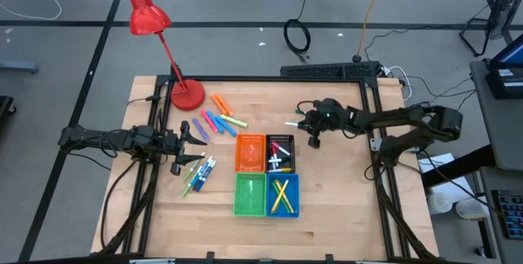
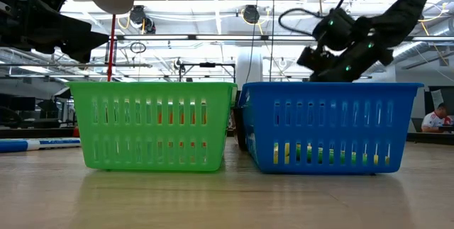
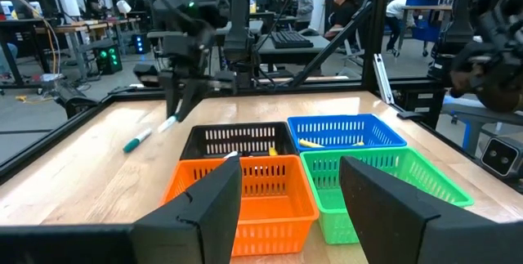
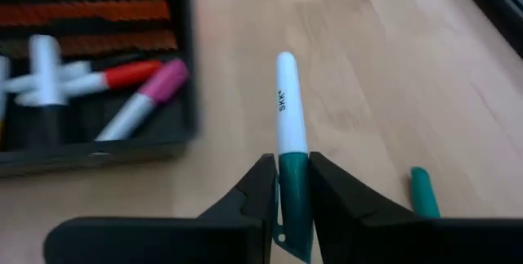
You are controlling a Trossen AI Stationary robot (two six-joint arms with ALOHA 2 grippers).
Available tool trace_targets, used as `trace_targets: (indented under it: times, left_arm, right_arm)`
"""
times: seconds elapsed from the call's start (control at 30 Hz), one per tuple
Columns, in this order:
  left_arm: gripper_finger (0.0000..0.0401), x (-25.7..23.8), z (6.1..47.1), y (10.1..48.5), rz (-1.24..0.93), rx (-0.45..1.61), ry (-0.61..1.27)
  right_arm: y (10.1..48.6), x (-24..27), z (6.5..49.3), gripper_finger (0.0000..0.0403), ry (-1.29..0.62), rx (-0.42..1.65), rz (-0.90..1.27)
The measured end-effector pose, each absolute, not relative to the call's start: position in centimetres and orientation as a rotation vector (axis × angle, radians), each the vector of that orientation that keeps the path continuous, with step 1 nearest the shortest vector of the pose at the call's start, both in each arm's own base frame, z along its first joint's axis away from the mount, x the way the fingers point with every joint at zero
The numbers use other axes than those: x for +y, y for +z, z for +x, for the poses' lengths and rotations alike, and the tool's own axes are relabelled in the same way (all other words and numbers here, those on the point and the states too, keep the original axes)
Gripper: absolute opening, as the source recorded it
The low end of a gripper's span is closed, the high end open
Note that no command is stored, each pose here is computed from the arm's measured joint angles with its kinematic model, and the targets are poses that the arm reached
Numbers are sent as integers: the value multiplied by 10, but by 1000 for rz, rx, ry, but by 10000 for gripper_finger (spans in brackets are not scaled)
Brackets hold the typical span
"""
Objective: Pick & Place Markers
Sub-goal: Put the bottom green highlighter pen into the black basket
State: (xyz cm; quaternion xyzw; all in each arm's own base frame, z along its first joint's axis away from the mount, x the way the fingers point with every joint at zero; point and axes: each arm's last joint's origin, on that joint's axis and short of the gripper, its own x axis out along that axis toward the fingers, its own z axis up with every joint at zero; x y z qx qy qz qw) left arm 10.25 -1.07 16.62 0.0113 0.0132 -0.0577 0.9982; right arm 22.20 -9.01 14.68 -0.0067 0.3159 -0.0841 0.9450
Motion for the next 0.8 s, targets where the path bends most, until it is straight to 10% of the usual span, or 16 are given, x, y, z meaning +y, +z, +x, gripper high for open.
trace_targets:
  times: [0.8]
  left_arm:
    - [212, -11, 103, 166, 23, 26, -115]
  right_arm:
    - [162, -20, 252, 50, 98, 427, -107]
